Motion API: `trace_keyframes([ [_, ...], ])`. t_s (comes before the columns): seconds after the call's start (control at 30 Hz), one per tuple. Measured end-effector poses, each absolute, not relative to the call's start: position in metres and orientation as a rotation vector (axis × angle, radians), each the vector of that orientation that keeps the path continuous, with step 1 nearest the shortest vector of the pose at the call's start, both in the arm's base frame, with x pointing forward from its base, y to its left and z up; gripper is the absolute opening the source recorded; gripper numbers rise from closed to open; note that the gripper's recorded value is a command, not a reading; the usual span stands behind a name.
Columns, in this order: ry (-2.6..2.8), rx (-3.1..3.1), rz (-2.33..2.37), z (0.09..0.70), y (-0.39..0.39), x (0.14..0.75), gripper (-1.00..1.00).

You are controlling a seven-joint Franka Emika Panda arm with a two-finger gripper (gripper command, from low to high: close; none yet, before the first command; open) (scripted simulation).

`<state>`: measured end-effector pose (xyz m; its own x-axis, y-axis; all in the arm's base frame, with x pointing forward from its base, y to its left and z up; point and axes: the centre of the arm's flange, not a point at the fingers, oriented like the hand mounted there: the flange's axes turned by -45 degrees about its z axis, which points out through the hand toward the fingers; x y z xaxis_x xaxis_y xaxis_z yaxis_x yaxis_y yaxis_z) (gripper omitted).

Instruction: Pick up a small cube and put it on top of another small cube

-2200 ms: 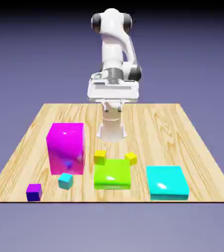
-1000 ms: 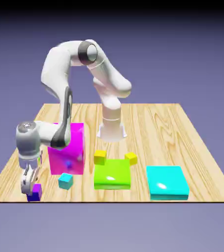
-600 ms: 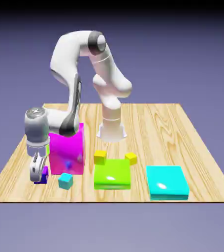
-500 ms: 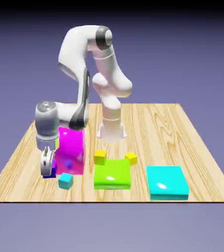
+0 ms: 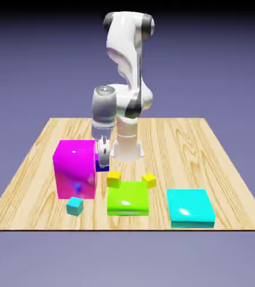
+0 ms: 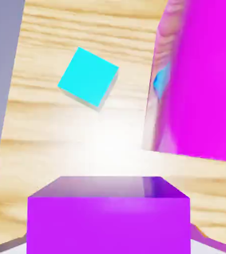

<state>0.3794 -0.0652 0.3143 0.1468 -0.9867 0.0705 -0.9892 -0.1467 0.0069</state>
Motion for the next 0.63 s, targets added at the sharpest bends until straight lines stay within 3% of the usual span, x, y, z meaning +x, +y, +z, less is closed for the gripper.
trace_keyframes([
  [0.13, -2.020, 2.355, 0.072, 0.314, -0.046, 0.351, -1.00],
  [0.33, -2.020, 2.354, 0.073, 0.246, -0.049, 0.352, -1.00],
  [0.37, -2.020, 2.354, 0.073, 0.245, -0.048, 0.352, 1.00],
  [0.63, -2.019, 2.354, 0.071, 0.312, -0.046, 0.352, 1.00],
])
